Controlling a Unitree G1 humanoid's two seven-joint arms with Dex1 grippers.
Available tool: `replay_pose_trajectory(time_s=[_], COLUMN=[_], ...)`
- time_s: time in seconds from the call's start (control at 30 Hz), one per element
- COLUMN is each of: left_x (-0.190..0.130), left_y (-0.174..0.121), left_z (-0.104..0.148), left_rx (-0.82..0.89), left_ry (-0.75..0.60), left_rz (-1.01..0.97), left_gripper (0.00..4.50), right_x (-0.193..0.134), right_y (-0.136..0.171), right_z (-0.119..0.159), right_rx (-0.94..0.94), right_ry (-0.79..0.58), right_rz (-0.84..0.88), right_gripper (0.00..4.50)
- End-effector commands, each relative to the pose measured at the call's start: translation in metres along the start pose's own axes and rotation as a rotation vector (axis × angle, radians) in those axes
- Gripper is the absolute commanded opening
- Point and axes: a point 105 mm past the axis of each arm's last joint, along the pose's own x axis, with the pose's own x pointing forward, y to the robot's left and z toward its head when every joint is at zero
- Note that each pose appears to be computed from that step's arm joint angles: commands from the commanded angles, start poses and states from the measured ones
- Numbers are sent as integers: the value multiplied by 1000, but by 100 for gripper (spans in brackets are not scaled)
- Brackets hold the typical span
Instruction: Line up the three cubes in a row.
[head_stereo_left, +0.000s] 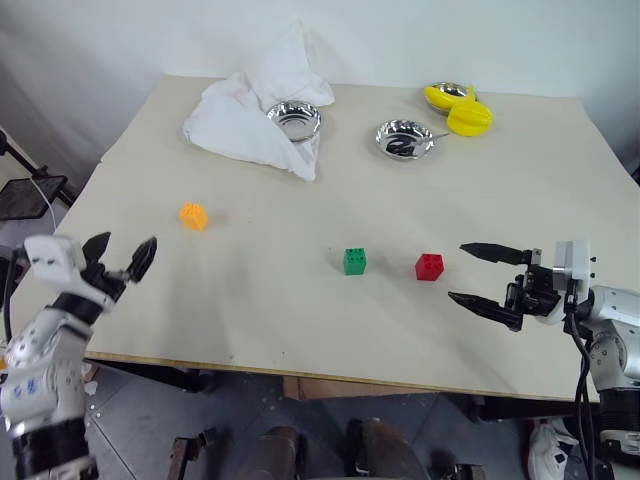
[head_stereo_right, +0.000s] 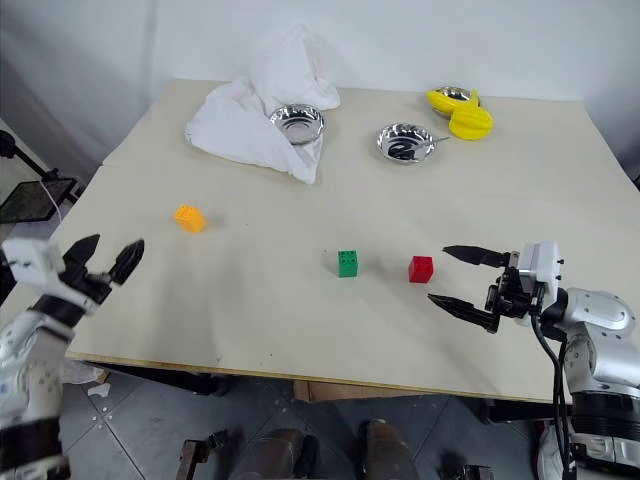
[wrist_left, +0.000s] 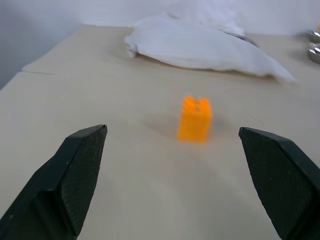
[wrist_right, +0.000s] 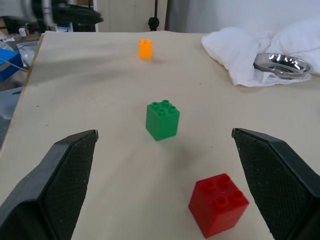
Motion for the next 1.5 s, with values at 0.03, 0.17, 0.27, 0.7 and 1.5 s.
replay_pose_trajectory(time_s=[0.03, 0.17, 0.27, 0.7, 1.5], left_x=[25, 48, 59, 76, 52], left_y=[-6, -4, -1, -9, -170], left_z=[-6, -12, -19, -36, -35], left_rx=[10, 5, 8, 49, 548], left_ry=[84, 109, 134, 236, 251], left_rz=[-38, -59, -48, -126, -1422], left_gripper=[449, 449, 449, 308, 150], right_x=[5, 7, 10, -5, -53], right_y=[2, 1, 10, 27, 28], right_z=[13, 17, 10, -7, 6], right_rx=[-23, -12, -9, 10, -30], right_ry=[-67, -130, -137, -111, 19], right_rz=[-17, -72, -76, -186, -286], right_gripper=[450, 450, 450, 450, 450])
